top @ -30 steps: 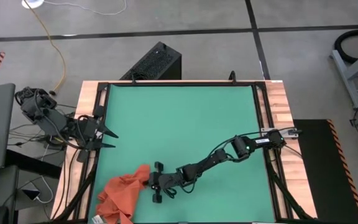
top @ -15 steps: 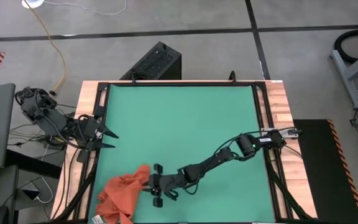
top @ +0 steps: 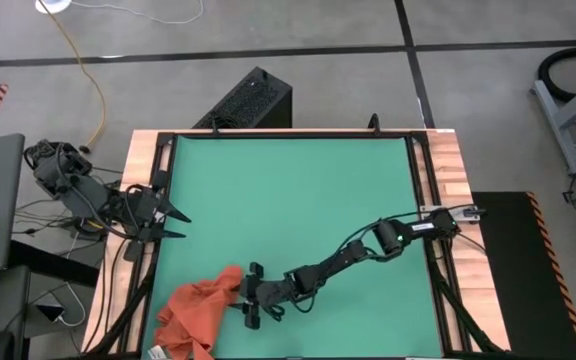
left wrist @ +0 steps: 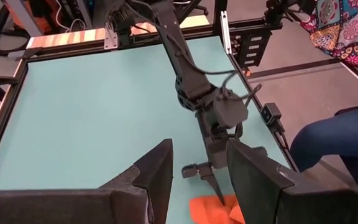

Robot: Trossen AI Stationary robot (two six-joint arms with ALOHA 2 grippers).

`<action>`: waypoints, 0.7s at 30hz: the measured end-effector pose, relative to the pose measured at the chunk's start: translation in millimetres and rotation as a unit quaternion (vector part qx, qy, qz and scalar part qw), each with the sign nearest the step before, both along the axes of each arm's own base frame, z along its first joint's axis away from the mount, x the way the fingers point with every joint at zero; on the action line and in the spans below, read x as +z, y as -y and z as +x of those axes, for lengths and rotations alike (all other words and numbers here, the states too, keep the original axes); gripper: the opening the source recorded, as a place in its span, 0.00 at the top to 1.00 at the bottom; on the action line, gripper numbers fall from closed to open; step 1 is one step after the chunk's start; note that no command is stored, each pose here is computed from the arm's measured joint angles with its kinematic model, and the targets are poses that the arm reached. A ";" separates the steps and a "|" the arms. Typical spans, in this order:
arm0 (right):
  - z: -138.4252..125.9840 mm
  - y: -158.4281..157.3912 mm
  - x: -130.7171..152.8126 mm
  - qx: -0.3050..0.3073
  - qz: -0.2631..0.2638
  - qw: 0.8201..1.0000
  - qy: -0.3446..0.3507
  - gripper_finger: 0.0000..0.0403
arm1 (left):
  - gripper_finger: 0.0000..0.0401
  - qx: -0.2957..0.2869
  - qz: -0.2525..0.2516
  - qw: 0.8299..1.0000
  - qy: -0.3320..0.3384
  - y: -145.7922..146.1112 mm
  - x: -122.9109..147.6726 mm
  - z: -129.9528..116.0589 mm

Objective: Roll towel
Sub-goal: Fold the orange towel

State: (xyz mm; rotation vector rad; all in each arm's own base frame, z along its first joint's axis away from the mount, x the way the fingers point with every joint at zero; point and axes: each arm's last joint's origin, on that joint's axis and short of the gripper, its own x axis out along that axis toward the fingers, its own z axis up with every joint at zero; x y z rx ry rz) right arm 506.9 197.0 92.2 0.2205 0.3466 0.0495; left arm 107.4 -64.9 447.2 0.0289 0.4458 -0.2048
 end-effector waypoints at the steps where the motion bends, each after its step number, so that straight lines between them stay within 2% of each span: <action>1: 3.6 -1.4 -2.0 0.001 0.002 1.000 0.005 0.43 | 0.65 0.000 0.000 1.000 0.000 0.0 0.1 0.0; 4: 13.3 -6.4 -8.7 0.004 0.001 1.000 0.002 0.43 | 0.65 0.000 0.001 1.000 -0.001 0.3 -0.3 0.4; 9: 23.2 -9.7 -13.9 -0.031 -0.026 0.997 -0.063 0.48 | 0.65 0.000 0.004 1.000 -0.005 1.2 -1.2 1.6; 12: 21.4 -13.2 -10.6 -0.055 -0.053 0.992 -0.096 0.60 | 0.65 0.001 0.002 1.000 -0.007 1.8 -1.6 2.6; 16: 19.8 -13.1 -4.5 -0.071 -0.070 0.989 -0.109 0.91 | 0.65 0.003 0.000 1.000 -0.008 2.1 -1.8 2.8; 17: 20.1 -13.3 -1.7 -0.069 -0.070 0.989 -0.111 0.94 | 0.65 0.003 -0.001 1.000 -0.008 1.9 -1.7 2.7; 21: 13.6 -18.2 17.5 -0.084 -0.092 0.985 -0.122 0.97 | 0.65 0.007 -0.008 1.000 -0.012 2.0 -2.1 2.8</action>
